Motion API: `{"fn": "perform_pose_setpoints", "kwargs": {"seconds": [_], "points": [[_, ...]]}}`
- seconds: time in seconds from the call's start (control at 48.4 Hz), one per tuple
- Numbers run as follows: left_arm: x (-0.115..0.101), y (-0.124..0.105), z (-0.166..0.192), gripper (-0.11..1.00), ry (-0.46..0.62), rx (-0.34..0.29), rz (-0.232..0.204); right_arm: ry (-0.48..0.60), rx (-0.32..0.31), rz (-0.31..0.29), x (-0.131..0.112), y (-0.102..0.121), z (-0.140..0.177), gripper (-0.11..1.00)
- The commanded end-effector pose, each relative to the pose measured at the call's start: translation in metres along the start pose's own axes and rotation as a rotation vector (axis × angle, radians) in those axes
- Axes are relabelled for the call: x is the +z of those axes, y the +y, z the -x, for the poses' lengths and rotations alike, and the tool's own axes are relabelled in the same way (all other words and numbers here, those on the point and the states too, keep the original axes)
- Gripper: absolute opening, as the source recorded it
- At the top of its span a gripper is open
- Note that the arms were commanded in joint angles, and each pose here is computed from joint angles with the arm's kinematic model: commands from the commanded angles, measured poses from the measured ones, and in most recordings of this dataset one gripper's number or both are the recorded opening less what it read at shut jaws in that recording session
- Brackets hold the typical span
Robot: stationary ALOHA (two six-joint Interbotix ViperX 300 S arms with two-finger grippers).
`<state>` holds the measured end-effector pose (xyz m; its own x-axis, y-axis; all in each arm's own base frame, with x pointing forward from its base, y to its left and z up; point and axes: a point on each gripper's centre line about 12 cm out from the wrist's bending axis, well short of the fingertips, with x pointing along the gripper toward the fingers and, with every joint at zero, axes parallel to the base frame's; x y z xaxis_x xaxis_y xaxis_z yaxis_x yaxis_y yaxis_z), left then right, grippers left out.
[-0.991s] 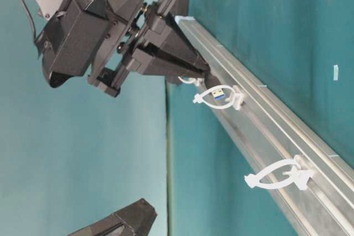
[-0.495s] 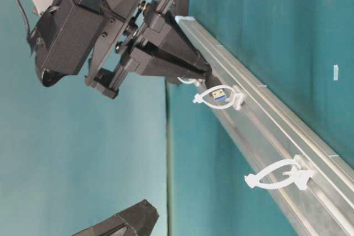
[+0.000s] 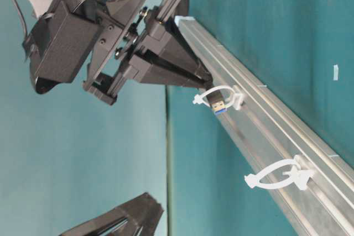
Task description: Pass the USB cable through three rings with both arms.
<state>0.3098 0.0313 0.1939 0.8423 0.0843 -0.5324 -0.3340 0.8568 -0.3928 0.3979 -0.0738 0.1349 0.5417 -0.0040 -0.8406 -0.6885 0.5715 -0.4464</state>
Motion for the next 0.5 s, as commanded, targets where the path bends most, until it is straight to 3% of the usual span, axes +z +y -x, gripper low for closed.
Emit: {"fn": "perform_pose_setpoints", "kwargs": {"seconds": [0.0, 0.475], "points": [[0.01, -0.006, -0.002, 0.9, -0.028, -0.018, -0.006, -0.014, -0.011, 0.006, 0.008, -0.003, 0.0, 0.1], [0.009, -0.016, -0.03, 0.9, -0.012, -0.034, -0.017, -0.024, -0.017, 0.006, 0.012, 0.0, -0.001, 0.1]]}}
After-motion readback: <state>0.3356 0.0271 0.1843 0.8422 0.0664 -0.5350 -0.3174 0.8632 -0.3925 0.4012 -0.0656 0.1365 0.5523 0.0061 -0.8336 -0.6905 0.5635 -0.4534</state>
